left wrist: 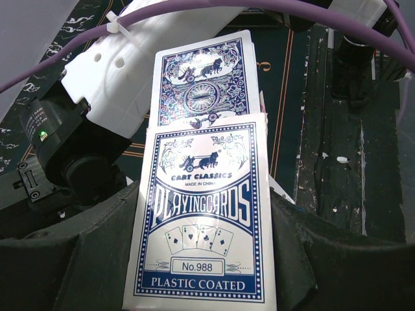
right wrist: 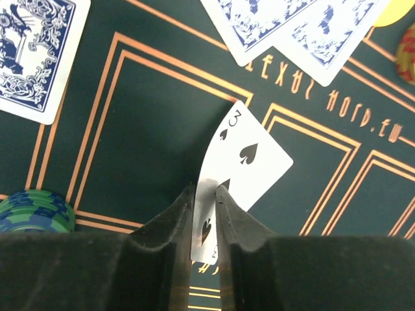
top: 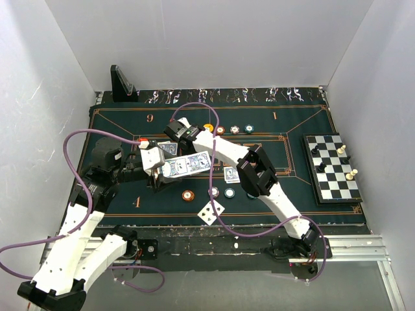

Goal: Distribute texas hold em gaming equipment

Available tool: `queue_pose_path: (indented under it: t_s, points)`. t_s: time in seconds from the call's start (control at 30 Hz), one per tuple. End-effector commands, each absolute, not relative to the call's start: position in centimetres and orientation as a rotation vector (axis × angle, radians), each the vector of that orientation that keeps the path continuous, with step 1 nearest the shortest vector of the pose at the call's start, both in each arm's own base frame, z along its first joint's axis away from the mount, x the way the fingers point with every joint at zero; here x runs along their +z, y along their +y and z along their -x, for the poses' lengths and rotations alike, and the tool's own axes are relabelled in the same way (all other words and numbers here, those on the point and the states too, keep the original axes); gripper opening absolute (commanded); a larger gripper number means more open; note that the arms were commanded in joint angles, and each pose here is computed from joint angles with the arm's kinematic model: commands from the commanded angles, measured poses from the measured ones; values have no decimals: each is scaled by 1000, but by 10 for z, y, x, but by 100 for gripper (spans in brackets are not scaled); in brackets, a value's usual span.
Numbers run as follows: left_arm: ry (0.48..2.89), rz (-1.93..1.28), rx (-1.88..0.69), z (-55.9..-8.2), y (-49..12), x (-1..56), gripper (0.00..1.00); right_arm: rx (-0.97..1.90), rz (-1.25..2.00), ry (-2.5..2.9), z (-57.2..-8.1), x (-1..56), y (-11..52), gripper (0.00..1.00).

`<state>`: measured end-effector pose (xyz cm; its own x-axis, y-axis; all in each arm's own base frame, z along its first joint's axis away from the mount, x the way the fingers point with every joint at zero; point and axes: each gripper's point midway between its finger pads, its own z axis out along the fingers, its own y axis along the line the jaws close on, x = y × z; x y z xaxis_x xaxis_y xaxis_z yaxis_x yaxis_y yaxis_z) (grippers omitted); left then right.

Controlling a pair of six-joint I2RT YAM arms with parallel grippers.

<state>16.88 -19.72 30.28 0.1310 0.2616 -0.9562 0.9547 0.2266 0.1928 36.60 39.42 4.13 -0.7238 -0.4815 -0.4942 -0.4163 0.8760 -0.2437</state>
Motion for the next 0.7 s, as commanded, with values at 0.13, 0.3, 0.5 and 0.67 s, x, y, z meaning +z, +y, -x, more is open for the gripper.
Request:
queue_pose_path:
  t_s: [0.13, 0.3, 0.5, 0.67]
  points:
    - [1305, -1268, -755, -165, -197, 321, 0, 39, 675, 2585, -340, 24, 416, 60]
    - [1303, -1270, -753, -165, -197, 320, 0, 179, 692, 2596, -331, 33, 428, 70]
    - [1302, -1269, -741, -166, -196, 321, 0, 459, 635, 2591, -322, 76, 444, 72]
    - [1302, -1272, -738, -167, -196, 319, 0, 650, 536, 2591, -325, 117, 425, 72]
